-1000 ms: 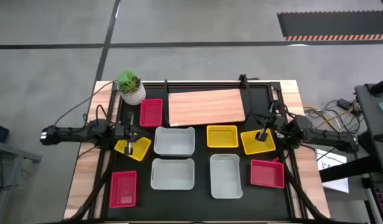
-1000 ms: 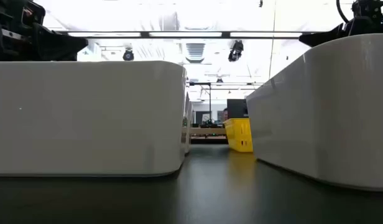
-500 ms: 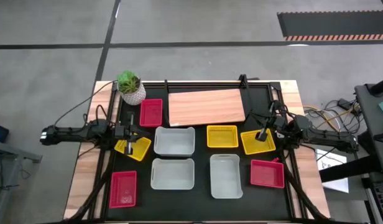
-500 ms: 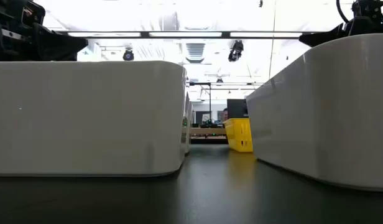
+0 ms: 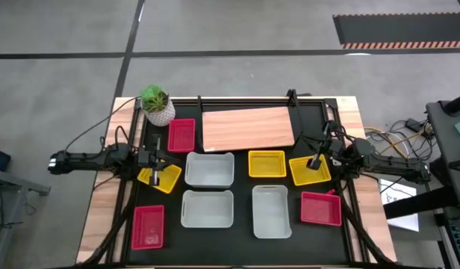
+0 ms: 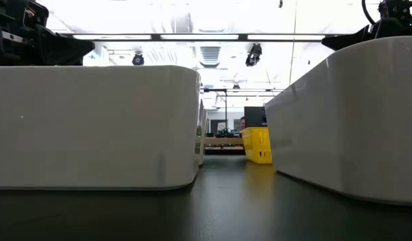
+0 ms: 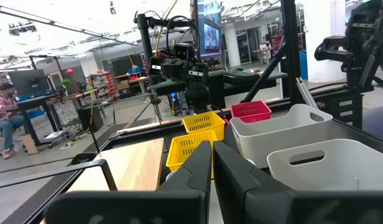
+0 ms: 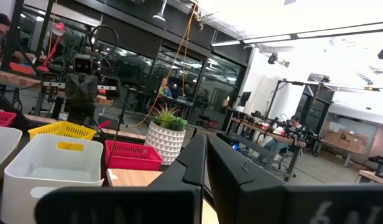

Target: Stack baskets on shelf by color

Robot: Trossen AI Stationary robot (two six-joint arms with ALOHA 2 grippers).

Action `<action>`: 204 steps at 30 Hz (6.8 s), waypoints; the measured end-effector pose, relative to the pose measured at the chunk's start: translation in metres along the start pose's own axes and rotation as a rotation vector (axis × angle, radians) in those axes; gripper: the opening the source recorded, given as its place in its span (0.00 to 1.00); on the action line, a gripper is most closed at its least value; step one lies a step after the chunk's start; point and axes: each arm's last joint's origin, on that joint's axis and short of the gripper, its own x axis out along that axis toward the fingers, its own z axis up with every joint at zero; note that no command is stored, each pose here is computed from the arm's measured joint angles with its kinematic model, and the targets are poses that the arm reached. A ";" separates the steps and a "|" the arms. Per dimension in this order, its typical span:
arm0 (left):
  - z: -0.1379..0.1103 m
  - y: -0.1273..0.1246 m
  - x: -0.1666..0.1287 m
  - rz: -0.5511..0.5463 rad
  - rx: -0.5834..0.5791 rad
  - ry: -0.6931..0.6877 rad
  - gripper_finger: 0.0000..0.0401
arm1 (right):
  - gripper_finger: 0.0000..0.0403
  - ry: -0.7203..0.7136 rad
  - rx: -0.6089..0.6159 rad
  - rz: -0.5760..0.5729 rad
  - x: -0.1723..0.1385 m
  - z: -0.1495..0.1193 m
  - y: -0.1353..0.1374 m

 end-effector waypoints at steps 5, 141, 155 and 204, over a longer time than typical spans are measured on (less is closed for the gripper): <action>0.000 0.000 0.000 0.000 0.000 0.000 0.00 | 0.02 0.000 0.000 0.000 0.000 0.000 0.000; 0.060 0.004 -0.011 -0.271 -0.220 -0.666 0.00 | 0.45 0.817 -0.431 0.860 0.271 0.071 0.110; 0.060 0.004 -0.011 -0.271 -0.219 -0.667 0.00 | 0.45 0.887 -0.584 1.020 0.279 0.014 0.140; 0.060 0.004 -0.011 -0.271 -0.221 -0.662 0.00 | 0.02 0.817 -0.625 0.689 0.239 0.117 0.122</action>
